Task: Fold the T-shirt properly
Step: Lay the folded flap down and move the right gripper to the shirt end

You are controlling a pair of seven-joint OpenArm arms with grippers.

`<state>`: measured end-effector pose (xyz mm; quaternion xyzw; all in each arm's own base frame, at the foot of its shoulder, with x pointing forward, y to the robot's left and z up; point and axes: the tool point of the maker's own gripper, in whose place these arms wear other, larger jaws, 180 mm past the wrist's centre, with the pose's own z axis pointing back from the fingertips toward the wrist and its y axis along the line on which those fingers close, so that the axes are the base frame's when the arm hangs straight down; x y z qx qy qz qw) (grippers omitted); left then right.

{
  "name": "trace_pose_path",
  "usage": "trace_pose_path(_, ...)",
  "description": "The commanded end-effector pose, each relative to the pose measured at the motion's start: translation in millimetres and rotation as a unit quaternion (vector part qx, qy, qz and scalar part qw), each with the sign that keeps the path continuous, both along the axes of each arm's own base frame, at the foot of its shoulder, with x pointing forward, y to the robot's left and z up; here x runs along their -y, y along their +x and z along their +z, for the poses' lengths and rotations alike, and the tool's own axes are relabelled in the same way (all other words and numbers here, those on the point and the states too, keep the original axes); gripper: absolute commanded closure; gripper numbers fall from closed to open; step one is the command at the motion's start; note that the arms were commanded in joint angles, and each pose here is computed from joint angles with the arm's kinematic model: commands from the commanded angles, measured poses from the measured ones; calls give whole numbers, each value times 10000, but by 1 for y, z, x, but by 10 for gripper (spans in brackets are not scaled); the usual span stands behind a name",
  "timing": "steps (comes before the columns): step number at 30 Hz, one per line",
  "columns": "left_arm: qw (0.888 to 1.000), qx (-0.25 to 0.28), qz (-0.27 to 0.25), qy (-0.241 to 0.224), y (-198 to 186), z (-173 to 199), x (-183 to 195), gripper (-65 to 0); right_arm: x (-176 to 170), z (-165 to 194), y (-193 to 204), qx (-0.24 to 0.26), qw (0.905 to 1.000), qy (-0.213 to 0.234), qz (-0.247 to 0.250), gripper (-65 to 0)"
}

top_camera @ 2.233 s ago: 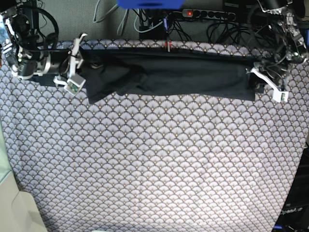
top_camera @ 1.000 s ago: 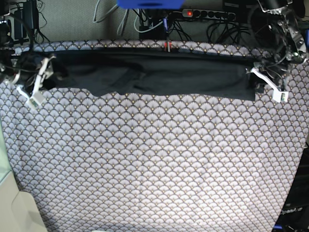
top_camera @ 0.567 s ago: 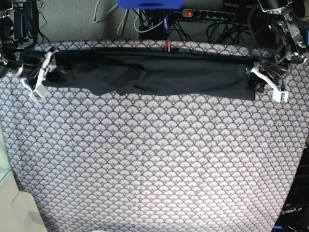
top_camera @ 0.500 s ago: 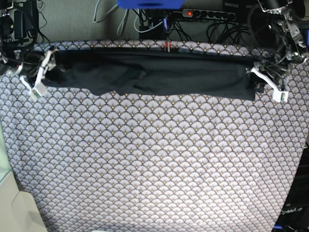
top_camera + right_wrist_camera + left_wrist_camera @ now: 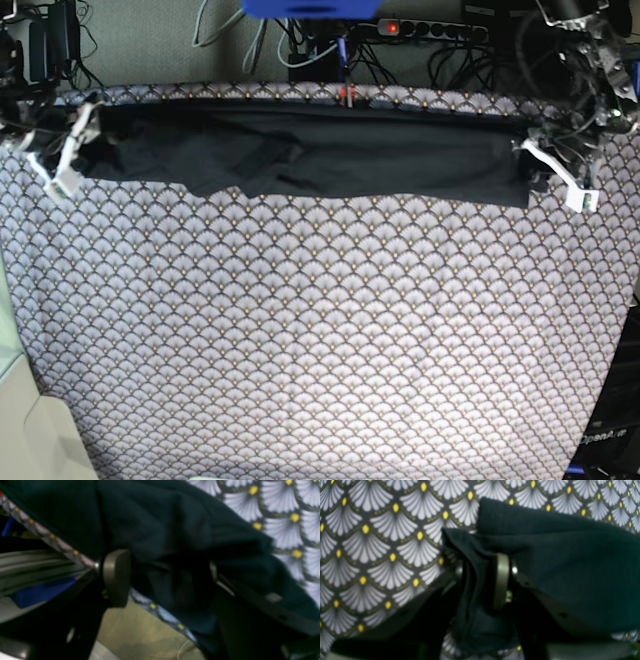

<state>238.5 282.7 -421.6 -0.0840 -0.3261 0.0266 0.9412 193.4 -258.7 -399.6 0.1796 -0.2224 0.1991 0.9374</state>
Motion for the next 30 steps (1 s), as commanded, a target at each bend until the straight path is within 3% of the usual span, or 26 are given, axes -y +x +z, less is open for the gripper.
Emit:
trace_pose_path(1,9998,157,-12,123,7,11,-9,-156,11,14,12,222,9997,-70,-26,-401)
trace_pose_path(6,9998,164,-19,141,7,12,-10,-156,39,37,27,537,9977,-311,-272,-401)
trace_pose_path(14,9998,141,-19,141,5,11,-10,-156,81,57,31,626,9928,-703,-735,-401)
trace_pose_path(23,9998,134,-27,141,4,11,-10,-156,107,20,6,129,9859,-380,-1627,-404)
trace_pose_path(30,9998,145,-41,138,6,11,-9,-156,111,15,2,45,9845,-354,-1718,-404)
